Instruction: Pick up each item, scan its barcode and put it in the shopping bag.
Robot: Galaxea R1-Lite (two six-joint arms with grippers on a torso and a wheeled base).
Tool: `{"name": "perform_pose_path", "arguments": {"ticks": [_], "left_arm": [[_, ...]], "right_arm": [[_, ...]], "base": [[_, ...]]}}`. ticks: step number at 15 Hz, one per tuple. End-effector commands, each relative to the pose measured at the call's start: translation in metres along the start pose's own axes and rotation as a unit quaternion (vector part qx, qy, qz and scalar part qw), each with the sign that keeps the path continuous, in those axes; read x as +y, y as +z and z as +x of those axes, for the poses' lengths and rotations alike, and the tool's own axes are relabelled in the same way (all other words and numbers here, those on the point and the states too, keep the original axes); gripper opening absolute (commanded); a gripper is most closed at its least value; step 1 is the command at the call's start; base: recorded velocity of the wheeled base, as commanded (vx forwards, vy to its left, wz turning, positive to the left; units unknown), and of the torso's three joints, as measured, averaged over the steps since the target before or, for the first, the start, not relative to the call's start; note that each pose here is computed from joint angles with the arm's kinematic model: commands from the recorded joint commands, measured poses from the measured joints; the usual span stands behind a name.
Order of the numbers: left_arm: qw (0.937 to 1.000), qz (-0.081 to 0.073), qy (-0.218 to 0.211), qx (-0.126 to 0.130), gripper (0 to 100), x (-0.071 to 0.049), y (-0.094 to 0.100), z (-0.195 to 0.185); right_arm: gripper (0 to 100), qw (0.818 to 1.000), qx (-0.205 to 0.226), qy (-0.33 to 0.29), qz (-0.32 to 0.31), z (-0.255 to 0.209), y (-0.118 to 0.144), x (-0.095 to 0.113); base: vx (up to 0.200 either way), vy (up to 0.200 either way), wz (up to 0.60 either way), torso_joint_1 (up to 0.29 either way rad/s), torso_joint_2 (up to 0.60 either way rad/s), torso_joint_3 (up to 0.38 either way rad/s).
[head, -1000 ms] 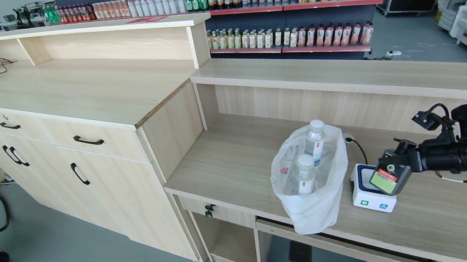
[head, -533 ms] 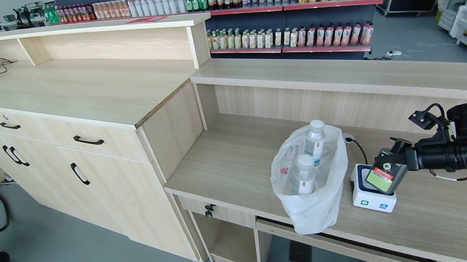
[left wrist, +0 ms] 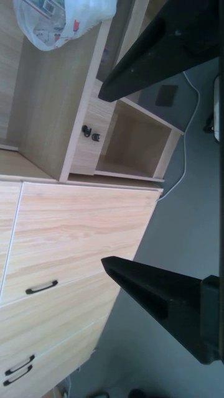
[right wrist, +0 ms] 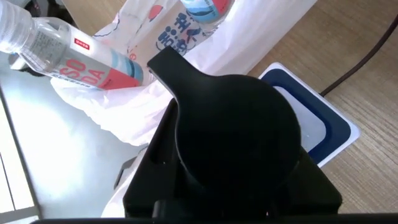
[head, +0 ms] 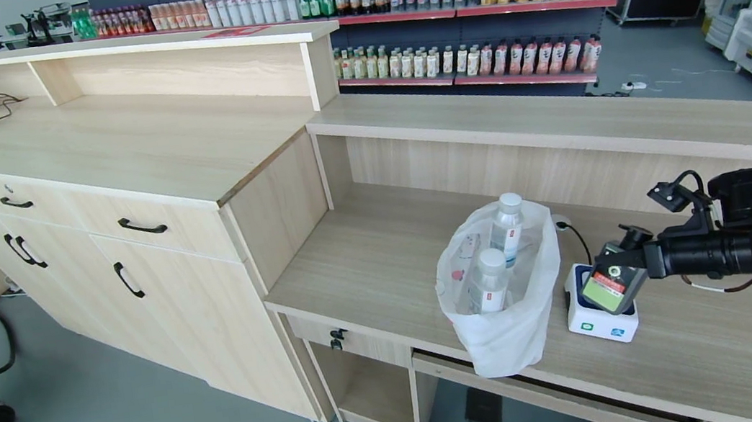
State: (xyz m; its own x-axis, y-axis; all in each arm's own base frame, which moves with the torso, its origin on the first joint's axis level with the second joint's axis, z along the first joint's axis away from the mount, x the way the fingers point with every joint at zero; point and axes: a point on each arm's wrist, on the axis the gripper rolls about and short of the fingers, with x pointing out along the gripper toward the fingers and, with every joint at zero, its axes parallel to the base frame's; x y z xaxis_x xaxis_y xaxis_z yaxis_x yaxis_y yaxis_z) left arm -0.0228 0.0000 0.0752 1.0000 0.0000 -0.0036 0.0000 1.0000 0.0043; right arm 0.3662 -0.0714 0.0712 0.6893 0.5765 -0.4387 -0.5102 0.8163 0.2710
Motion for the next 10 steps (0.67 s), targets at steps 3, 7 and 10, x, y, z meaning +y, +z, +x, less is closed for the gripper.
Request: {"name": "perform_pose_path", "arguments": {"ticks": [3,7,10], "left_arm": [[1.0,0.0,0.0,0.0,100,0.0,0.0,0.0],[1.0,0.0,0.0,0.0,100,0.0,0.0,0.0],[1.0,0.0,0.0,0.0,100,0.0,0.0,0.0]], "right_arm": [[0,1.0,0.007,0.001,-0.01,0.006,-0.006,-0.004],[0,1.0,0.003,0.003,-0.016,0.011,-0.009,-0.006],[0,1.0,0.002,0.007,-0.018,0.016,-0.01,-0.005]], "base": [[0.0,0.0,0.0,0.0,0.0,0.0],[0.0,0.0,0.0,0.0,0.0,0.0],[0.0,0.0,0.0,0.0,0.0,0.0]]}}
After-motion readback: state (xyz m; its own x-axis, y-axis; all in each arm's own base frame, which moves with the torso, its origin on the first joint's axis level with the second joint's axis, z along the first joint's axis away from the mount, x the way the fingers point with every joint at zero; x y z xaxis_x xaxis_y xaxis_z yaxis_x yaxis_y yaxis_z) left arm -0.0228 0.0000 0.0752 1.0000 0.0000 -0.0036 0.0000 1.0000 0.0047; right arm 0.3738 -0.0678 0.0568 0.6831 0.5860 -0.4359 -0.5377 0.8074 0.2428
